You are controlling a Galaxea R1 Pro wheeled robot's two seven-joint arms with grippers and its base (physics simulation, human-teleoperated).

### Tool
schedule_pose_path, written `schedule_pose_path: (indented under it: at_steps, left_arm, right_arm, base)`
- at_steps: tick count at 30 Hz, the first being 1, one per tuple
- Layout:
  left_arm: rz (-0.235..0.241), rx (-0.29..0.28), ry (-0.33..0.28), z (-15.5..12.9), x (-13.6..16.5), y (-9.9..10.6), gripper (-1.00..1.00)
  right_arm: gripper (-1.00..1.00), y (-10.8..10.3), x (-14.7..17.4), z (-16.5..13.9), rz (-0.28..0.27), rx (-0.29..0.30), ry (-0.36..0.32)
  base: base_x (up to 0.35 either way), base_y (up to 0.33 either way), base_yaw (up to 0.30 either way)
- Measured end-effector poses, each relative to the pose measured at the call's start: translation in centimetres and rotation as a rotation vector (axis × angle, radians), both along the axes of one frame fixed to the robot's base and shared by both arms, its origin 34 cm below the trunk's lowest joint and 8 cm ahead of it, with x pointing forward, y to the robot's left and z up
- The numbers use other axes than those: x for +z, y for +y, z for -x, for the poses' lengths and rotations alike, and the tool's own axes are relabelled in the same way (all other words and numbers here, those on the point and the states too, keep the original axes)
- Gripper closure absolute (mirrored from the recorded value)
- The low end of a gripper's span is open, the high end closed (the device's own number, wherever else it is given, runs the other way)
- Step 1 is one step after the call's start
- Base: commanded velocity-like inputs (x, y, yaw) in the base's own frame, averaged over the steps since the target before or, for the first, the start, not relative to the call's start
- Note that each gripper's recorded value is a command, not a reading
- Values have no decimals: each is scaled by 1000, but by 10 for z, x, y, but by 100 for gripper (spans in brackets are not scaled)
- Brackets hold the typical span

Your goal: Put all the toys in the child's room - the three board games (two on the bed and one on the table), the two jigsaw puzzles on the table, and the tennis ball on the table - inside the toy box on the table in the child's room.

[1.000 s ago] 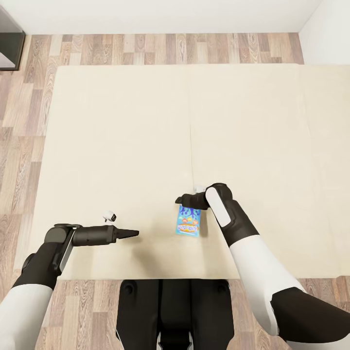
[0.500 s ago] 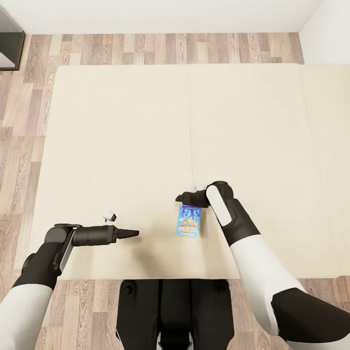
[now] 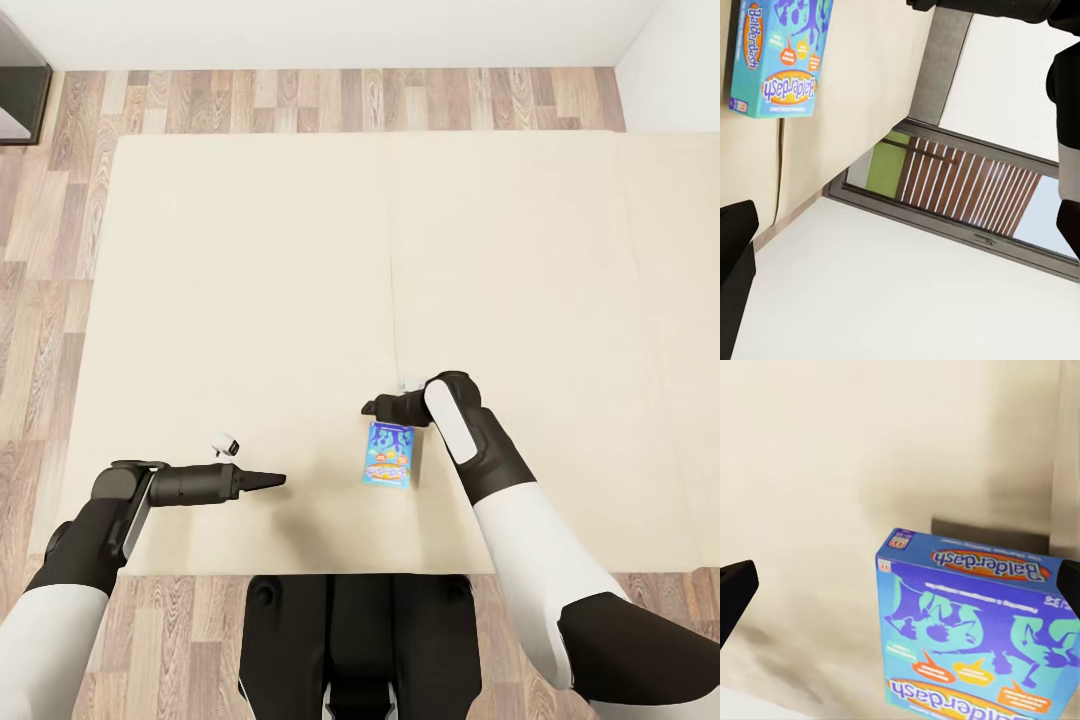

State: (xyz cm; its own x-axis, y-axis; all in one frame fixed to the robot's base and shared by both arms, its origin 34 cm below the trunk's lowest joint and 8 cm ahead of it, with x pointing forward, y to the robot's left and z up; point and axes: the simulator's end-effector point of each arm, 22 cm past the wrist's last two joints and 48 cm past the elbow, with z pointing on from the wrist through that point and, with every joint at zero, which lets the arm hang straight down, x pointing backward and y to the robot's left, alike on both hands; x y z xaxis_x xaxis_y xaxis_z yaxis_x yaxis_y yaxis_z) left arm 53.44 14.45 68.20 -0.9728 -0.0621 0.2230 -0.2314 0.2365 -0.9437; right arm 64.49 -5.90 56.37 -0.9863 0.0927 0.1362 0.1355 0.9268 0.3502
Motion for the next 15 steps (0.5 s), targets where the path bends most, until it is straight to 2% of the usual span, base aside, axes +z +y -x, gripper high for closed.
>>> schedule_pose_path:
  at_steps: [15]
  left_arm:
    - [0, 0, 0, 0, 0, 0, -100]
  right_arm:
    - [-100, 0, 0, -2, 3, -1, -11]
  base:
    - [0, 0, 0]
